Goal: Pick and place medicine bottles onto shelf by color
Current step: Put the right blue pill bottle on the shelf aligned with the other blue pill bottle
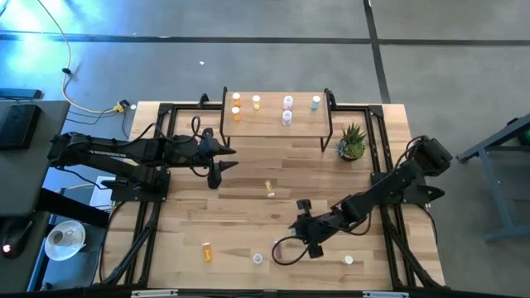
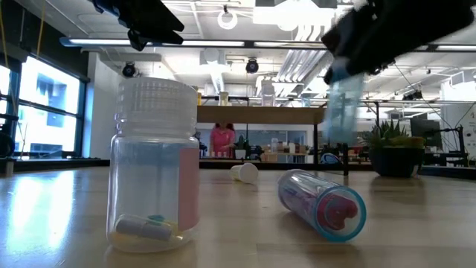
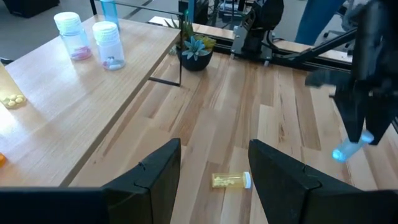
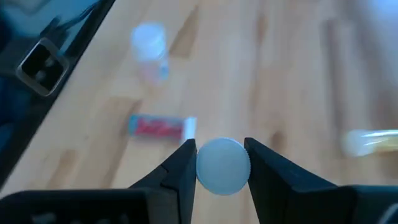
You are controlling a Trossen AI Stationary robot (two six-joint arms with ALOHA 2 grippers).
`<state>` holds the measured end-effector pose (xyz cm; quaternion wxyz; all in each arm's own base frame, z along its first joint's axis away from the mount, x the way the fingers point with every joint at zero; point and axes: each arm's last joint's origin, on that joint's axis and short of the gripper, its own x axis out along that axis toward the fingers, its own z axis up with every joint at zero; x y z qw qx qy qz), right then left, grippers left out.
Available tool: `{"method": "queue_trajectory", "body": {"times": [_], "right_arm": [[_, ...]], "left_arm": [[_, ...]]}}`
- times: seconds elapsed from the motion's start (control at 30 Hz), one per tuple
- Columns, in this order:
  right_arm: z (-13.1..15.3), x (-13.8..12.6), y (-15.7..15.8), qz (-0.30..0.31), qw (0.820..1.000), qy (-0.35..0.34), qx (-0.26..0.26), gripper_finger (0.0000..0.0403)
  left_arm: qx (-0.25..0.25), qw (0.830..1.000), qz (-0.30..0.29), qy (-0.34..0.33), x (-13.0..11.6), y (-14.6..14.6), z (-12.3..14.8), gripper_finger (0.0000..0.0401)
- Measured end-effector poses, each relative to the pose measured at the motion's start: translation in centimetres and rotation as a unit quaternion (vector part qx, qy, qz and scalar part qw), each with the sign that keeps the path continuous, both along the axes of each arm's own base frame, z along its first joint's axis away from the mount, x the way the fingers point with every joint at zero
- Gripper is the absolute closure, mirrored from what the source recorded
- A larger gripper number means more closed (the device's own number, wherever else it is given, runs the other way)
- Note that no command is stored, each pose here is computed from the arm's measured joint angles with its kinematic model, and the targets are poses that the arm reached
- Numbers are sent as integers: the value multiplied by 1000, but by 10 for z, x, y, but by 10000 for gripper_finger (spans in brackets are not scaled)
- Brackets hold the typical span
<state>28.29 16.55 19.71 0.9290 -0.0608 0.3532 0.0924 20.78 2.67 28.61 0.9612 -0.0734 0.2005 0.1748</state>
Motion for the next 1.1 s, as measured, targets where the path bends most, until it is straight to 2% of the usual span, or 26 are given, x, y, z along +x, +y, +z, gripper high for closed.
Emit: {"method": "queue_trajectory", "body": {"times": [0.2,0.37,0.5,0.7,0.93,1.1], "right_arm": [[35,-5,-20,-60,989,-89,-98,293],[68,-13,-46,-132,962,-147,-187,293],[95,-23,-72,-194,939,-181,-218,293],[131,-41,-119,-267,911,-218,-227,293],[157,-68,-173,-371,872,-248,-201,293],[158,-80,-205,-414,863,-242,-155,293]], "left_arm": [[-1,1000,-2,1,0,0,0,222],[-1,1000,-1,2,0,0,0,222],[-1,1000,-1,2,0,0,0,222],[-1,1000,-1,2,0,0,0,222],[-1,1000,-1,2,0,0,0,222],[-1,1000,-1,2,0,0,0,222]]}}
